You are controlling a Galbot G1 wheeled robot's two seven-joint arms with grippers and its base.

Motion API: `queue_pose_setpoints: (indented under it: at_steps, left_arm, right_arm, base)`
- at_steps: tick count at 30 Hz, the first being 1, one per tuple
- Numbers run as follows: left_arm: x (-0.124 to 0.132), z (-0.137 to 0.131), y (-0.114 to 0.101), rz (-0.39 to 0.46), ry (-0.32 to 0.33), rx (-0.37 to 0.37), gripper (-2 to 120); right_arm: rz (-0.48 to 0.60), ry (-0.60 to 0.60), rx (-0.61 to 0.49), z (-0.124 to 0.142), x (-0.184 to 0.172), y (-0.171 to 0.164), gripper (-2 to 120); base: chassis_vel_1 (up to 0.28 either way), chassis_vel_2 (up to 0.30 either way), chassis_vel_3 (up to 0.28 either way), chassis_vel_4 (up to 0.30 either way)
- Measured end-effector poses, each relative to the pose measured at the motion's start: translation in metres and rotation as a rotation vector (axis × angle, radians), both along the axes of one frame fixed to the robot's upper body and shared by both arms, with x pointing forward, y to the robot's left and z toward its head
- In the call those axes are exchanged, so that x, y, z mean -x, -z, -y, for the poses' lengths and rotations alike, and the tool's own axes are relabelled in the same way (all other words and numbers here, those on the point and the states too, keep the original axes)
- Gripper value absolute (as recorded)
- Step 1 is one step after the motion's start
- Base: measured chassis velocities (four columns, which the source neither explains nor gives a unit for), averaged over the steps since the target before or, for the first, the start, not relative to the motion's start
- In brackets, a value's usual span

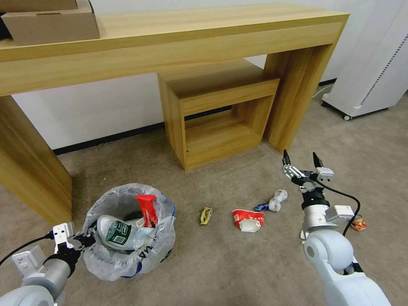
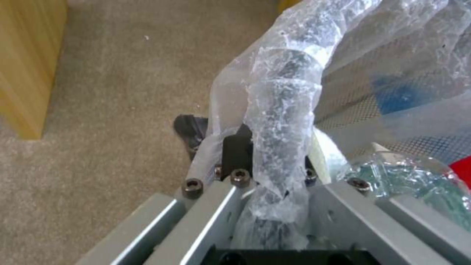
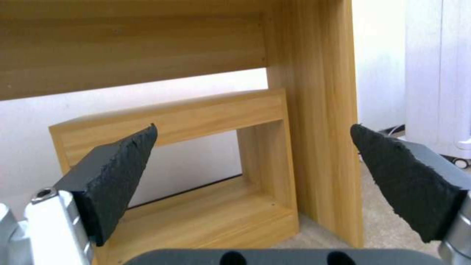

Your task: Pick up the trash bin and place the garbage on the floor into it.

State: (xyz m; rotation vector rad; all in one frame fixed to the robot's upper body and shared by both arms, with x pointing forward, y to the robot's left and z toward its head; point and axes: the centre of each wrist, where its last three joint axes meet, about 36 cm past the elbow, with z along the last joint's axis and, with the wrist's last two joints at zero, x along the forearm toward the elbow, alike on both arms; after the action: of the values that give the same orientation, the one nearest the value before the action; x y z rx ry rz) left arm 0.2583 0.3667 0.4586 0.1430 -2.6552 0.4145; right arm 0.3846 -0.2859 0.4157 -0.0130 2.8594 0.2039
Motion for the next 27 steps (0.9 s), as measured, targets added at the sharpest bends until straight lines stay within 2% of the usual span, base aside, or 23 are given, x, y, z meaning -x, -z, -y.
queue_pose_setpoints:
  at_steps: [27]
  left_arm:
    - [0.0028,-0.0018,-0.0013,-0.002,-0.014,0.003,1]
  right_arm:
    - [0.015,-0.002,0.019,-0.0017,0.0073,0.0085,98]
  base:
    - [0.000,0.000,0.000,0.000]
